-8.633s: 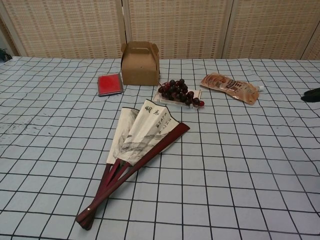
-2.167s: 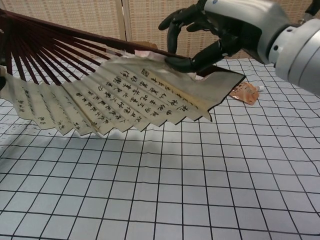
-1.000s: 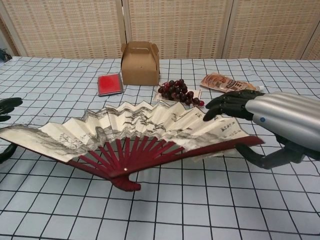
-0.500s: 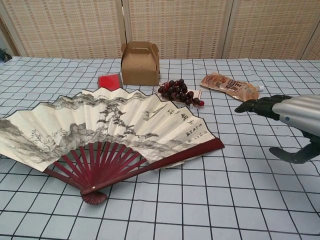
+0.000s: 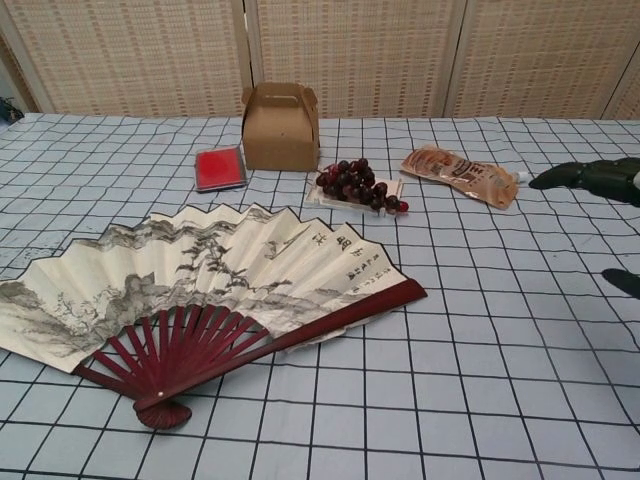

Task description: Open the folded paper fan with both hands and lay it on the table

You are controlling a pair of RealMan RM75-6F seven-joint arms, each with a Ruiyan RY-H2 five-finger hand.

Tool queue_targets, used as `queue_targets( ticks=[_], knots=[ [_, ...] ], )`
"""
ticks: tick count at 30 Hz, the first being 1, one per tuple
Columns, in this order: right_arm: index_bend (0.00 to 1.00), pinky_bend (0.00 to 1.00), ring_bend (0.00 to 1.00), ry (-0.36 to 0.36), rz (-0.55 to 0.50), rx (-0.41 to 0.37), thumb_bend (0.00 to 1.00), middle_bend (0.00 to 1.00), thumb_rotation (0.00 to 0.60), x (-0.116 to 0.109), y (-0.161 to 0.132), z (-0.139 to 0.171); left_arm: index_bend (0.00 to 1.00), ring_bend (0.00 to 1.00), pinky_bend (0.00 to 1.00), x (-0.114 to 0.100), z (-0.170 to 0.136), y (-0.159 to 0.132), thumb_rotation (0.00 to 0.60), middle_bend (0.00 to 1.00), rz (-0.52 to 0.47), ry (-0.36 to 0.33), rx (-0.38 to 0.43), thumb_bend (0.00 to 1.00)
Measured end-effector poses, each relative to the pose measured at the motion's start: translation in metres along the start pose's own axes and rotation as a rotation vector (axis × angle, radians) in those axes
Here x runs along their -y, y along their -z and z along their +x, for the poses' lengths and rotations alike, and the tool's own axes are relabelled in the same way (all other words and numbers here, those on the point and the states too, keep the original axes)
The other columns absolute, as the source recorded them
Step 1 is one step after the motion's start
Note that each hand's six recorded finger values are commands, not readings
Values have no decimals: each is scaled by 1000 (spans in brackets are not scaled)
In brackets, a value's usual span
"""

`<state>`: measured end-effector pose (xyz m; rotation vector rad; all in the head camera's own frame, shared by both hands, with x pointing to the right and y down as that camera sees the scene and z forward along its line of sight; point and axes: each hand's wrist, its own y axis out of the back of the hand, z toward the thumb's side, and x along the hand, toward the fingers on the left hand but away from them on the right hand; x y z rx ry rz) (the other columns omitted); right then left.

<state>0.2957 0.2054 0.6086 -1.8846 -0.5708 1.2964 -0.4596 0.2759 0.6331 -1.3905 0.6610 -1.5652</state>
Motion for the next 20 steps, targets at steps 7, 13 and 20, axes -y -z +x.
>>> queue_targets(
  ticks=[7,13,20],
  knots=[
    [0,0,0,65,-35,51,403,0,600,-14,23,35,0,0,74,-10,-16,-17,600,0,9,144,33,411],
    [0,0,0,170,6,178,399,0,600,-25,54,80,0,0,66,-50,-20,-12,600,0,-231,-43,21,413],
    [0,0,0,237,68,321,376,0,600,-37,85,127,0,0,72,-97,-40,5,600,0,-344,-235,49,441]
  ],
)
